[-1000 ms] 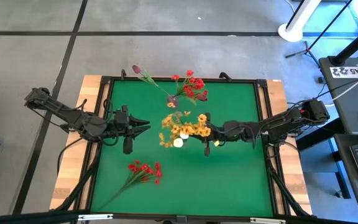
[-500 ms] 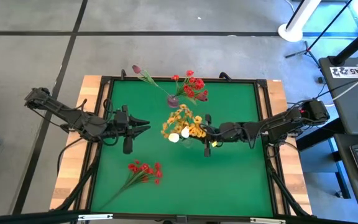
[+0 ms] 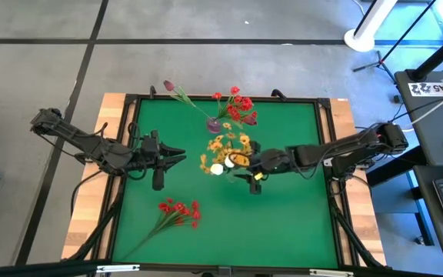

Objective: Sort flowers into vase by color
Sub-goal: Put the yellow flowers into the transparent vase, then put the red flowers into the purple vase

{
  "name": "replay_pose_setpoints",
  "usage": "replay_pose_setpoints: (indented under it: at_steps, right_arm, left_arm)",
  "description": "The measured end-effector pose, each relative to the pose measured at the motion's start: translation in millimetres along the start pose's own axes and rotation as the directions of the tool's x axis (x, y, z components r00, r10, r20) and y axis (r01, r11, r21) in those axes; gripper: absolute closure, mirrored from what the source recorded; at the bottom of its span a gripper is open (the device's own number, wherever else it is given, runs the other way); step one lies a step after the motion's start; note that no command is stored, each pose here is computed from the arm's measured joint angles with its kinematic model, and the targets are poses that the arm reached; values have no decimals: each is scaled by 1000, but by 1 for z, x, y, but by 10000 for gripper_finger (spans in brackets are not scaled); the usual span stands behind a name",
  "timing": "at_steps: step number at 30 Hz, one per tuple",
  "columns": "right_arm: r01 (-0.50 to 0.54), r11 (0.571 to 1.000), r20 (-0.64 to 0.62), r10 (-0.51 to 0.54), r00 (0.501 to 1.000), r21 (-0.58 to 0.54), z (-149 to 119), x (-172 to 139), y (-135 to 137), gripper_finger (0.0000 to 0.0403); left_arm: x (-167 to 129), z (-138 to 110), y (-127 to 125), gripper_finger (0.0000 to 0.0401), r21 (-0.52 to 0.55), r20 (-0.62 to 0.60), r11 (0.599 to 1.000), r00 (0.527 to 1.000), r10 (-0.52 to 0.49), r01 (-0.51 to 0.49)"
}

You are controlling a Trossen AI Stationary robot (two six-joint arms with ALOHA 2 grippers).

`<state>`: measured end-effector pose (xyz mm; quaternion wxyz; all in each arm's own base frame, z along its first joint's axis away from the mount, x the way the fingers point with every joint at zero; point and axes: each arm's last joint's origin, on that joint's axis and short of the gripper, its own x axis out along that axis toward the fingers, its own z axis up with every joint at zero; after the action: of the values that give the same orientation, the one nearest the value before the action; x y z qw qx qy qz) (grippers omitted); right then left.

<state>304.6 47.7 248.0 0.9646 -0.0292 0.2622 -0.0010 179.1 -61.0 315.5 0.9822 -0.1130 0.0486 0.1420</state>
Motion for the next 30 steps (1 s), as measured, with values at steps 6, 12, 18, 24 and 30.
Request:
replay_pose_setpoints:
  at_steps: [6,12,18,24,30]
  right_arm:
    - [7,1000,-112,-4,994,29,26,-14,-1,161]
    - [14,999,-145,-7,989,49,29,-17,-2,157]
    - [42,998,-159,-34,987,45,28,-19,-3,157]
    - [46,996,-157,-33,987,82,30,-27,-4,157]
    - [48,994,-156,-32,987,95,32,-41,-7,157]
  left_arm:
    - [0,0,0,323,-11,-1,1000,1000,0,0]
    - [0,0,0,323,-11,-2,1000,1000,1,-1]
    - [0,-1,0,323,-8,-5,1000,1000,2,-2]
    - [-1,-1,-1,323,-4,-10,1000,1000,-3,3]
    - [-1,-3,-1,323,-2,-22,1000,1000,-1,1]
